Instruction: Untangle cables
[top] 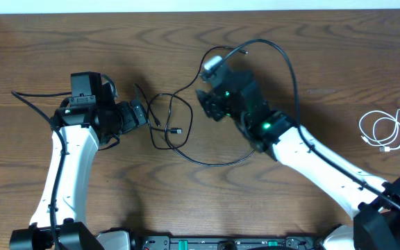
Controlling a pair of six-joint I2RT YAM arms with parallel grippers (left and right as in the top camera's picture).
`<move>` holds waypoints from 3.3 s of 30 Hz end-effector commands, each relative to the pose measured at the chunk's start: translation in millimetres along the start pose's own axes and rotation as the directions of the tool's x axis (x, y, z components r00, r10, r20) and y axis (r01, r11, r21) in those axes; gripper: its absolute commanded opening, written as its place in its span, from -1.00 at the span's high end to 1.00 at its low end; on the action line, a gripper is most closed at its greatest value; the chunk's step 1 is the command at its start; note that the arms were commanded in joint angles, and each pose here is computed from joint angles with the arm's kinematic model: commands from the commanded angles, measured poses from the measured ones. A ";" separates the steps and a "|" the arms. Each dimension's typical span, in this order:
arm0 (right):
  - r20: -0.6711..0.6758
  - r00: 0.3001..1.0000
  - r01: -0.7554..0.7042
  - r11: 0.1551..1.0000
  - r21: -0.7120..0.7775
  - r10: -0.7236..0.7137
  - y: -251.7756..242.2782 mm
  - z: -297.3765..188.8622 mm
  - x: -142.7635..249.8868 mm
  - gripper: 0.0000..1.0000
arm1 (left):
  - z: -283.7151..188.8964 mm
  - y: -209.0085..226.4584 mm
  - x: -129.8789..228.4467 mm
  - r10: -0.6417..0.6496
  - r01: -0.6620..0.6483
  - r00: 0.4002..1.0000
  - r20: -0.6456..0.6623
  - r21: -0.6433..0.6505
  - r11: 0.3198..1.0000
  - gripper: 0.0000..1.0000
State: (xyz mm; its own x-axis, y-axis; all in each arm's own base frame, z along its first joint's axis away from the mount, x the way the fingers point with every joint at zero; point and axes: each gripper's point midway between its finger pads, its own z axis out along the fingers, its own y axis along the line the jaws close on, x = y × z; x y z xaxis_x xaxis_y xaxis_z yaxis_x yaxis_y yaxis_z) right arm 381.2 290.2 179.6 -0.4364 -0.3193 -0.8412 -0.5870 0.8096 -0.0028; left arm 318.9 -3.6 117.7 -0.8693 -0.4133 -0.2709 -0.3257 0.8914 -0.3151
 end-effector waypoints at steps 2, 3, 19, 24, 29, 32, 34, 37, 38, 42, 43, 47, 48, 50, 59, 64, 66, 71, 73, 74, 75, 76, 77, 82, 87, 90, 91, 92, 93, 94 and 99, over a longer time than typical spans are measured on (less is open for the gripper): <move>-0.132 0.987 -0.090 0.996 0.011 0.091 -18.4 -7.1 29.8 -0.62 | 2.2 2.3 1.7 0.000 0.000 1.000 -0.008 -0.010 1.000 -0.96; -0.184 0.978 -0.098 0.995 0.027 0.101 -24.6 -9.4 43.0 -0.70 | 2.2 2.3 1.7 0.000 0.000 1.000 -0.008 -0.010 1.000 -0.96; -0.481 0.857 -0.084 0.970 0.227 0.187 -76.0 -41.8 125.5 -0.98 | 2.0 -2.2 -11.5 0.012 -0.012 0.999 0.045 0.007 1.000 -0.96; -0.476 0.851 -0.104 0.959 0.264 0.223 -92.5 -44.6 128.6 -0.99 | 1.9 -3.0 -13.5 0.014 -0.015 0.998 0.053 0.010 1.000 -0.96; -0.468 0.843 -0.129 0.944 0.303 0.266 -110.2 -47.2 136.2 -0.99 | 1.2 11.1 -16.8 0.021 -0.015 0.997 0.073 -0.070 0.997 -0.96; -0.467 0.837 -0.141 0.936 0.323 0.287 -118.4 -48.0 144.9 -0.99 | -2.9 36.5 -21.7 0.024 0.000 0.994 0.106 -0.215 0.977 -0.96; -0.463 0.835 -0.147 0.932 0.331 0.297 -122.1 -47.3 151.1 -0.99 | -4.9 44.4 -22.0 0.025 0.005 0.993 0.111 -0.260 0.966 -0.96; -0.441 0.845 -0.156 0.928 0.340 0.304 -126.3 -42.8 159.2 -0.99 | -5.3 46.2 -21.6 0.026 0.005 0.994 0.111 -0.270 0.963 -0.85; -0.430 0.850 -0.158 0.927 0.341 0.303 -126.9 -40.8 161.1 -0.98 | -5.3 46.4 -21.0 0.026 0.005 0.994 0.108 -0.271 0.963 -0.74; -0.393 0.870 -0.163 0.926 0.341 0.298 -128.2 -34.0 165.2 -0.98 | -5.6 47.5 -21.8 0.026 0.006 0.993 0.112 -0.277 0.961 -0.44; -0.387 0.873 -0.164 0.926 0.341 0.297 -128.4 -33.2 165.4 -0.99 | -5.5 47.2 -22.5 0.026 0.006 0.993 0.115 -0.276 0.961 -0.41; -0.381 0.876 -0.162 0.924 0.347 0.296 -129.8 -32.8 165.7 -0.99 | -6.6 49.9 -27.2 0.031 0.010 0.990 0.135 -0.294 0.956 -0.26; -0.380 0.876 -0.156 0.921 0.357 0.296 -131.8 -33.5 166.0 -0.98 | -7.7 52.4 -29.1 0.034 0.013 0.989 0.144 -0.309 0.951 -0.22; -0.379 0.877 -0.149 0.916 0.372 0.296 -134.5 -34.4 166.2 -0.98 | -8.9 54.9 -31.8 0.037 0.016 0.987 0.157 -0.324 0.946 -0.21; -0.379 0.877 -0.148 0.916 0.372 0.296 -134.6 -34.5 166.2 -0.99 | -5.6 44.9 -30.6 0.013 0.028 0.988 0.152 -0.265 0.964 -0.21; -0.379 0.877 -0.148 0.916 0.373 0.296 -134.7 -34.5 166.2 -0.98 | 3.4 43.6 -13.8 -0.077 0.095 0.993 0.086 -0.240 0.966 -0.22; -0.379 0.877 -0.148 0.916 0.372 0.296 -134.5 -34.4 166.1 -0.98 | 11.3 49.2 -2.4 -0.121 0.128 0.992 0.040 -0.262 0.957 -0.21; -0.379 0.877 -0.148 0.916 0.372 0.296 -134.5 -34.4 166.1 -0.99 | 39.4 65.9 25.7 -0.197 0.161 0.977 -0.078 -0.330 0.930 -0.21; -0.379 0.877 -0.148 0.916 0.372 0.296 -134.4 -34.4 166.1 -0.98 | 50.8 72.1 35.9 -0.212 0.155 0.969 -0.127 -0.355 0.922 -0.22; -0.379 0.877 -0.148 0.916 0.372 0.296 -134.4 -34.4 166.1 -0.98 | 55.2 74.5 40.0 -0.219 0.152 0.964 -0.148 -0.366 0.918 -0.22; -0.379 0.877 -0.148 0.916 0.372 0.296 -134.4 -34.4 166.1 -0.99 | 58.9 76.7 43.7 -0.225 0.149 0.960 -0.167 -0.376 0.915 -0.21; -0.379 0.877 -0.148 0.916 0.372 0.296 -134.4 -34.4 166.1 -0.98 | 62.5 78.8 47.2 -0.231 0.146 0.955 -0.185 -0.385 0.911 -0.21; -0.379 0.877 -0.148 0.916 0.372 0.296 -134.4 -34.4 166.1 -0.99 | 65.5 80.8 50.5 -0.237 0.143 0.950 -0.201 -0.394 0.908 -0.22; -0.377 0.878 -0.149 0.916 0.372 0.295 -134.5 -34.2 165.6 -0.99 | 71.8 87.9 67.4 -0.288 0.153 0.922 -0.260 -0.438 0.886 -0.22; -0.367 0.881 -0.153 0.915 0.372 0.297 -134.6 -33.1 163.5 -0.99 | 68.2 90.2 76.6 -0.414 0.262 0.880 -0.231 -0.491 0.831 -0.22; -0.363 0.880 -0.163 0.912 0.376 0.307 -134.8 -33.1 163.4 -0.98 | 68.3 92.9 84.6 -0.496 0.336 0.846 -0.198 -0.523 0.783 -0.22; -0.363 0.880 -0.163 0.912 0.376 0.307 -134.7 -33.1 163.5 -0.99 | 70.1 94.2 87.1 -0.521 0.363 0.834 -0.182 -0.530 0.766 -0.22; -0.363 0.880 -0.163 0.912 0.376 0.307 -134.7 -33.1 163.5 -0.98 | 72.3 95.8 90.1 -0.544 0.388 0.822 -0.167 -0.536 0.750 -0.22; -0.363 0.880 -0.163 0.912 0.376 0.307 -134.7 -33.1 163.5 -0.99 | 74.8 97.5 93.3 -0.564 0.410 0.811 -0.152 -0.540 0.735 -0.22; -0.363 0.880 -0.163 0.912 0.376 0.307 -134.7 -33.1 163.5 -0.98 | 78.0 99.2 96.2 -0.583 0.432 0.801 -0.136 -0.542 0.721 -0.22; -0.363 0.879 -0.163 0.912 0.376 0.307 -134.7 -33.2 163.6 -0.98 | 95.4 104.6 105.0 -0.606 0.482 0.790 -0.098 -0.513 0.710 -0.15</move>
State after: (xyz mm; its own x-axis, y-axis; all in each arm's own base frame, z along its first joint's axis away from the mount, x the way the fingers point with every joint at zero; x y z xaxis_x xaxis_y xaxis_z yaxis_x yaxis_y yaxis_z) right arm 365.7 115.7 56.7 -0.8135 -0.2322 -0.5333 -0.2311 0.9704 -0.0701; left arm 249.8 28.8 -5.7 -0.5878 -0.8082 0.0362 -0.8066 0.5889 0.0509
